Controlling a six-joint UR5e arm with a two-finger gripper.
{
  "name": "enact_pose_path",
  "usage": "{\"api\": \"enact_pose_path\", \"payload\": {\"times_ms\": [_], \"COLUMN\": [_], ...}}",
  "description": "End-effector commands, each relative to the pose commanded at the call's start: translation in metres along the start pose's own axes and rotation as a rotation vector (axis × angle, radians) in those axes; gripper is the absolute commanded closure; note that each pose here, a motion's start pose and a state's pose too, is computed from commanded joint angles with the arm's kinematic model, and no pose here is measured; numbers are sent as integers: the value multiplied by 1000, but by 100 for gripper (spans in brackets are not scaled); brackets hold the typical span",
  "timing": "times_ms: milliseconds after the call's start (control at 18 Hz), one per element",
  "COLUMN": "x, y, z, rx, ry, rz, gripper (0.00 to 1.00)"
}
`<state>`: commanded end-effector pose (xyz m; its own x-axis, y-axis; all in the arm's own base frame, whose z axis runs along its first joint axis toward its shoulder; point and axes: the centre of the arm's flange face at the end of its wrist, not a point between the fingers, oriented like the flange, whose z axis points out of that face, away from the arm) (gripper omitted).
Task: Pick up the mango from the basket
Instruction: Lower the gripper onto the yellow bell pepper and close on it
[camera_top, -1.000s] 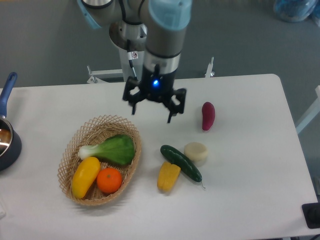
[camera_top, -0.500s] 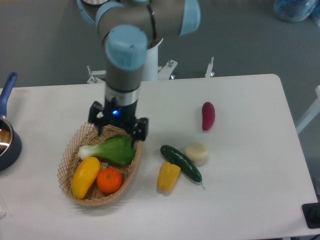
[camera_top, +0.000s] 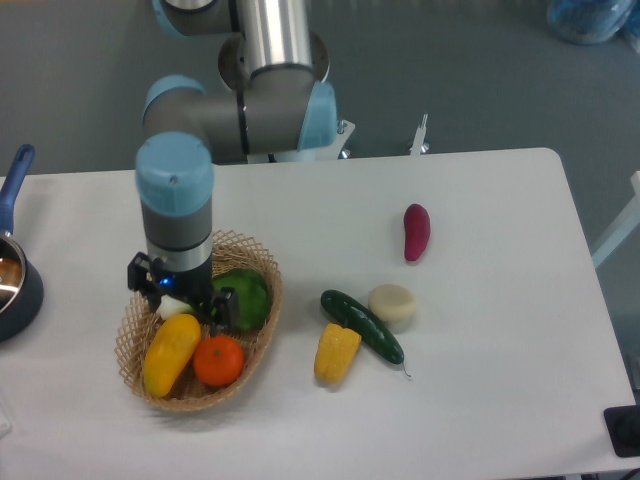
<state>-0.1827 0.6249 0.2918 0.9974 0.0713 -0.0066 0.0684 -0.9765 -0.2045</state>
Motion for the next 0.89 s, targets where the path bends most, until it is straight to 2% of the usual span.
{"api": "enact_pose_path", "payload": {"times_ms": [278, 500, 889], "x": [7, 21, 24], "y": [-1, -8, -7], "z": [20, 35, 52], "rx": [-21, -35, -58], "ry": [12, 25, 35], "rz": [32, 128, 149], "gripper": [0, 0, 0]}}
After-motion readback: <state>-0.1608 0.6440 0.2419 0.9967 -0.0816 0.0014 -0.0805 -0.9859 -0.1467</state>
